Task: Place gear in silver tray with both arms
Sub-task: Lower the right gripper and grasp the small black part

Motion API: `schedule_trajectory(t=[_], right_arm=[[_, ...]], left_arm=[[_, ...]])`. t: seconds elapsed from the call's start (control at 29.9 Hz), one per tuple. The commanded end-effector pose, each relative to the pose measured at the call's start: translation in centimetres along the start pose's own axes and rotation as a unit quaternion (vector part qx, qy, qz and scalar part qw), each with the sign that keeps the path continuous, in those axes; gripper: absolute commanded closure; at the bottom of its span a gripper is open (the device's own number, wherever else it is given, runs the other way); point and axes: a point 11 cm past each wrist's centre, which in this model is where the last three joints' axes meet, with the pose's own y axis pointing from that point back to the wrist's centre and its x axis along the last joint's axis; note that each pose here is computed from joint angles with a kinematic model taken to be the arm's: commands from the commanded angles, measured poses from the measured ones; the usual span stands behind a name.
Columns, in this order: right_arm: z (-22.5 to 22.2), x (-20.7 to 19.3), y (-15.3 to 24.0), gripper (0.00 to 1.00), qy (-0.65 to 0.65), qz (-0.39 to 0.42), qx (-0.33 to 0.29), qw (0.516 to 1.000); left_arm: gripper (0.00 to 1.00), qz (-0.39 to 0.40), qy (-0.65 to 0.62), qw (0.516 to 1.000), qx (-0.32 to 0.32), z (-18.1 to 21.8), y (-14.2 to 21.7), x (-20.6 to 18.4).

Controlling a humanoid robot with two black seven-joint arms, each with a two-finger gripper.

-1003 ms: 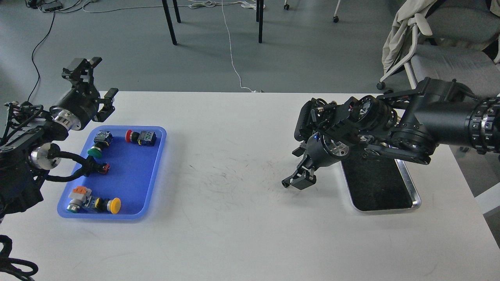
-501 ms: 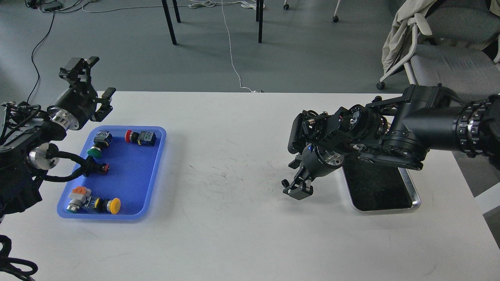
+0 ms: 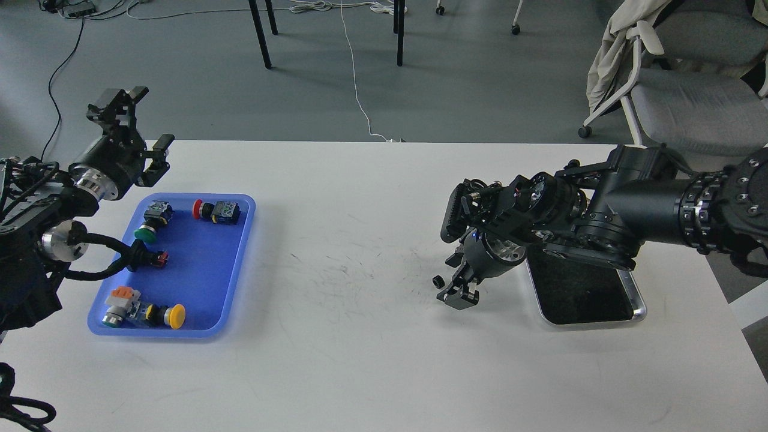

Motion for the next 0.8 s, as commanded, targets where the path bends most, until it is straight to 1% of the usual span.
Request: schedule_trajectory(t=[0.0, 0.07, 0.2, 0.3, 0.43, 0.5, 0.6, 0.7, 0.77], right_arm=[[-0.2, -0.1, -0.4, 0.34, -0.002, 0.000, 0.002, 1.000], [-0.5, 0.4, -0.8, 0.34, 0.003, 0.002, 0.005, 1.000], [-0.7, 0.6, -1.0, 0.39, 0.005, 0.001, 0.007, 1.000], [-0.6, 0.7, -0.9, 0.39, 0.007, 0.002, 0.005, 1.000], [-0.5, 0.8, -0.8, 0.46, 0.007, 0.002, 0.003, 1.000], [-0.2, 0.9, -0.6, 0.47, 0.007, 0.003, -0.001, 1.000], [0.0, 1.0, -0.5, 0.54, 0.007, 0.003, -0.005, 1.000], [0.0, 1.0, -0.5, 0.55, 0.008, 0.003, -0.004, 1.000], [0.0, 1.0, -0.6, 0.60, 0.007, 0.003, -0.005, 1.000]], left_arm=[[0.02, 0.002, 0.000, 1.000, 0.003, -0.3, 0.2, 0.1], [0.02, 0.002, 0.000, 1.000, 0.003, -0.3, 0.2, 0.2], [0.02, 0.002, 0.000, 1.000, 0.002, -0.3, 0.2, 0.2], [0.02, 0.002, 0.000, 1.000, 0.002, -0.3, 0.2, 0.2], [0.02, 0.002, 0.000, 1.000, 0.002, -0.3, 0.2, 0.2], [0.02, 0.003, 0.000, 1.000, 0.004, -0.5, 0.4, 0.3], [0.02, 0.003, 0.000, 1.000, 0.004, -0.5, 0.4, 0.3], [0.02, 0.004, 0.001, 1.000, 0.004, -0.5, 0.4, 0.3], [0.02, 0.004, 0.000, 1.000, 0.004, -0.5, 0.5, 0.4]])
